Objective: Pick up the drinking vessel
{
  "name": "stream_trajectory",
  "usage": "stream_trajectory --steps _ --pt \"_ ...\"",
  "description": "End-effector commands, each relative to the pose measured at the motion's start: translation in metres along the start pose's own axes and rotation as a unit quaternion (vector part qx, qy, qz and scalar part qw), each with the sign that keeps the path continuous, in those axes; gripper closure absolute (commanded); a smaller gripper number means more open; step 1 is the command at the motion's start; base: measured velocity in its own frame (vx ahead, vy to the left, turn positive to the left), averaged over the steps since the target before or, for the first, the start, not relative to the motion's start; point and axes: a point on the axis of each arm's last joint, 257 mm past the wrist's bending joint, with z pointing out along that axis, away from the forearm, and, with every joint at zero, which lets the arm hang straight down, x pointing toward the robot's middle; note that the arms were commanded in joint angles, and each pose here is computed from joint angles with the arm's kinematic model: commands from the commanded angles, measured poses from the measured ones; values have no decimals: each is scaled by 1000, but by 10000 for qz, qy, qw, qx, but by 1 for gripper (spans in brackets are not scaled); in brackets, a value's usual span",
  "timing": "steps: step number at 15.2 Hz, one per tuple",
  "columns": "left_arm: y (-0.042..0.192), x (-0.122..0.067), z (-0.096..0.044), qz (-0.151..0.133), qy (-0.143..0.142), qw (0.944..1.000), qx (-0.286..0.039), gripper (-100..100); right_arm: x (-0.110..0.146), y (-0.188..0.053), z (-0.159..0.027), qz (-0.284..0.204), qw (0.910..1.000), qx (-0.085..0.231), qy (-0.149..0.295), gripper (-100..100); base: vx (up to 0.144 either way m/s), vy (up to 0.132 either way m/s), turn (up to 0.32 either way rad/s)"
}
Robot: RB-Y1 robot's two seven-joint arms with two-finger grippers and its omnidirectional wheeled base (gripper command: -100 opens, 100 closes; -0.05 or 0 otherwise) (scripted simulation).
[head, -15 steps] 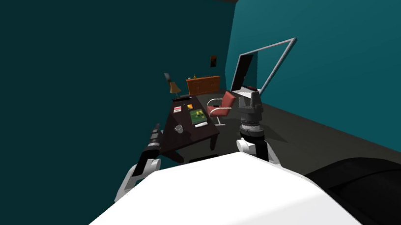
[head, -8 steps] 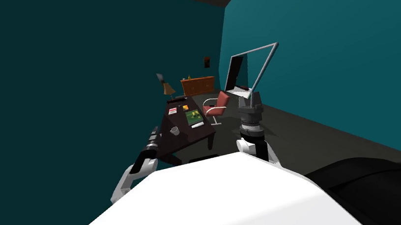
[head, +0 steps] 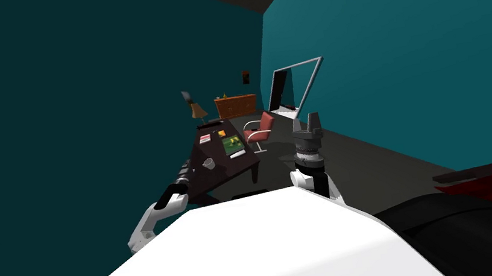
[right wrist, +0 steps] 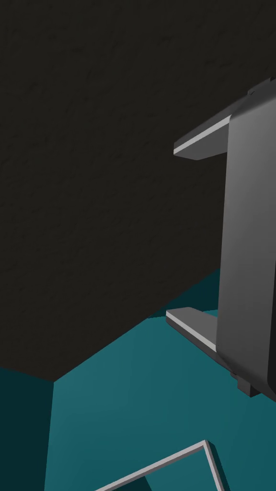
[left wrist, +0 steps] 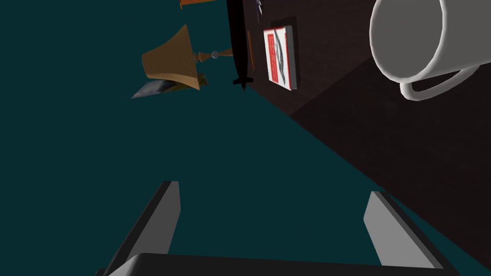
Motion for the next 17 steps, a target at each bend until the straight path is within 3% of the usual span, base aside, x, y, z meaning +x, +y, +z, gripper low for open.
stream_trajectory --steps 1,2,3,5,6,8,9,11,12,14,15,17 --pt "17 -12 2 -100 -95 9995 -298 -100 0 0 0 0 10000 0 0 0 -10 -15 -266" --pt "21 -12 1 -100 -103 9992 -367 -100 0 0 0 0 10000 0 0 0 -8 -6 -79" --pt "30 -28 5 -240 -218 9981 -532 -100 0 0 0 -1 10000 1 0 0 -8 -17 -194" --pt "40 -29 3 -243 -242 9968 -722 -100 0 0 0 0 10000 0 0 0 -7 -12 -174" --pt "50 -45 5 -398 -369 9944 -903 -100 0 0 0 -1 10000 1 0 0 -7 -13 -233" --pt "58 -46 3 -401 -391 9926 -1073 -100 0 0 0 0 10000 0 0 0 -7 -8 -172" --pt "69 -62 4 -569 -530 9889 -1266 -100 0 0 0 -1 10000 1 0 0 -7 -15 -193" --pt "77 -63 2 -573 -551 9867 -1418 -100 0 0 0 0 10000 0 0 0 -6 -11 -188" --pt "87 -79 1 -754 -697 9815 -1617 -100 0 0 0 -1 10000 1 0 0 -5 -13 -238" --pt "94 -80 -1 -759 -717 9789 -1755 -100 0 0 0 0 10000 0 0 0 -6 -8 -169" --pt "103 -95 -2 -949 -862 9731 -1913 -100 0 0 0 -1 10000 1 0 0 -6 -11 -224" --pt "111 -95 -6 -956 -887 9694 -2082 -100 0 0 0 0 10000 0 0 0 -6 -7 -175"
